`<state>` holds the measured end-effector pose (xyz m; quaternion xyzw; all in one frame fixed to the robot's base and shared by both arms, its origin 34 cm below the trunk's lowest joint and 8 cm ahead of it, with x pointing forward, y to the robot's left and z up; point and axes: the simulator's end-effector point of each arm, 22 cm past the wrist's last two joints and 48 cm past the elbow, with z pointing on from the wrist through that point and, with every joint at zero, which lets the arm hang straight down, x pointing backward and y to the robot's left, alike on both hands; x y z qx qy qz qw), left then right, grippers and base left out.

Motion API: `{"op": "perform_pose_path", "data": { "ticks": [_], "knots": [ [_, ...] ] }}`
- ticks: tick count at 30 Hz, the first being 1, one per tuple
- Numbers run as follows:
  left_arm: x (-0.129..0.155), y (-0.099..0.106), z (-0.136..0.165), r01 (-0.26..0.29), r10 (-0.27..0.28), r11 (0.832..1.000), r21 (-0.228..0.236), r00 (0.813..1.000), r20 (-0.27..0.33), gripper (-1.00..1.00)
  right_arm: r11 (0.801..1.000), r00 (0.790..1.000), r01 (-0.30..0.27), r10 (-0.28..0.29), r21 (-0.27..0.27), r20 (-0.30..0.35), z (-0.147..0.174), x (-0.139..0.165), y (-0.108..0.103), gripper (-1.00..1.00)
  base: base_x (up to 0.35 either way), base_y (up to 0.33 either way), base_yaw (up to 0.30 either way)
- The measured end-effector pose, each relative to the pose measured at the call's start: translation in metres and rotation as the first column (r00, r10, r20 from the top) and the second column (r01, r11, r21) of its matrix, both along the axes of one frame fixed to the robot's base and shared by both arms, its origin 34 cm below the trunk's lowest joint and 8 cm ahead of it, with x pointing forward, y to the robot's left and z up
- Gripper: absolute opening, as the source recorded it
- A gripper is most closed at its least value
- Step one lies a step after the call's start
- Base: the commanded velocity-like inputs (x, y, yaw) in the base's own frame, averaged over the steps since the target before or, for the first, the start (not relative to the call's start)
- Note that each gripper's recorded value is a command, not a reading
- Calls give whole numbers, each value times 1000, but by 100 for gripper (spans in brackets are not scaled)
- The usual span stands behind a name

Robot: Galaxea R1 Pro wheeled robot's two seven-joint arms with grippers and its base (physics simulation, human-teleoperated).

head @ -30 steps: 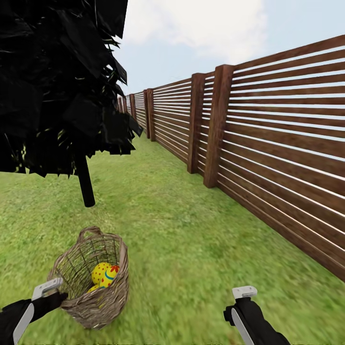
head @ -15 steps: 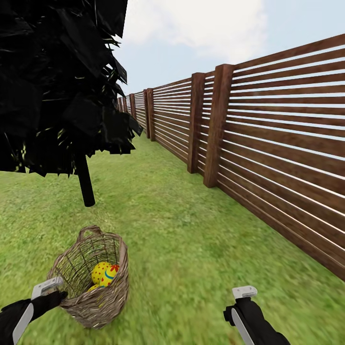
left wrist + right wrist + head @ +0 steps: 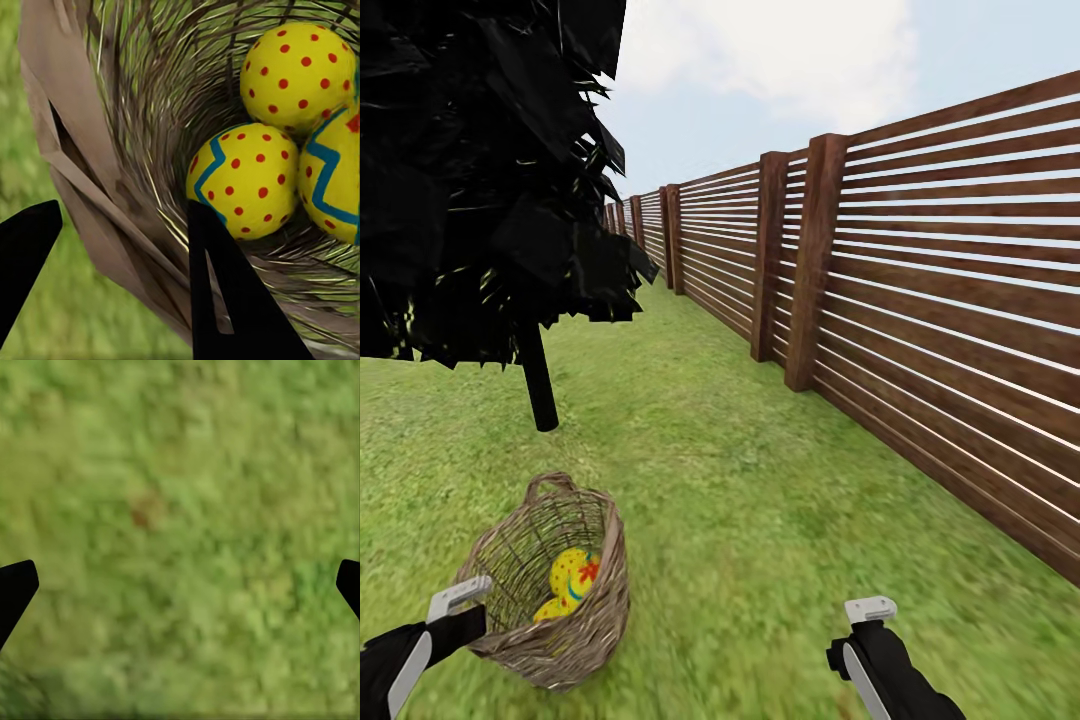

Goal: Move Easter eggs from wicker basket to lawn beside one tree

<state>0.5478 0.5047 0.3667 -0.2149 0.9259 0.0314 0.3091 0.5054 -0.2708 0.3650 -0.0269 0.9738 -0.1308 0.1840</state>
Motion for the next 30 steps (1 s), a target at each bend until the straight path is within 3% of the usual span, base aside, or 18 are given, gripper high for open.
{"op": "perform_pose_path", "data": {
  "ticks": [4,26,30],
  "knots": [
    [1,-8,-3,4,-4,1000,-11,1000,0,-100,1000,1000,0,0,0,0,0,0,0,100,0,0,0],
    [2,-10,0,11,-11,1000,-11,1000,1,-100,1000,1000,0,0,-1,-1,2,0,-1,100,0,0,0],
    [6,-24,4,16,-16,999,-33,1000,1,-100,1000,1000,0,0,1,-1,11,3,0,100,0,0,0]
  ]
}}
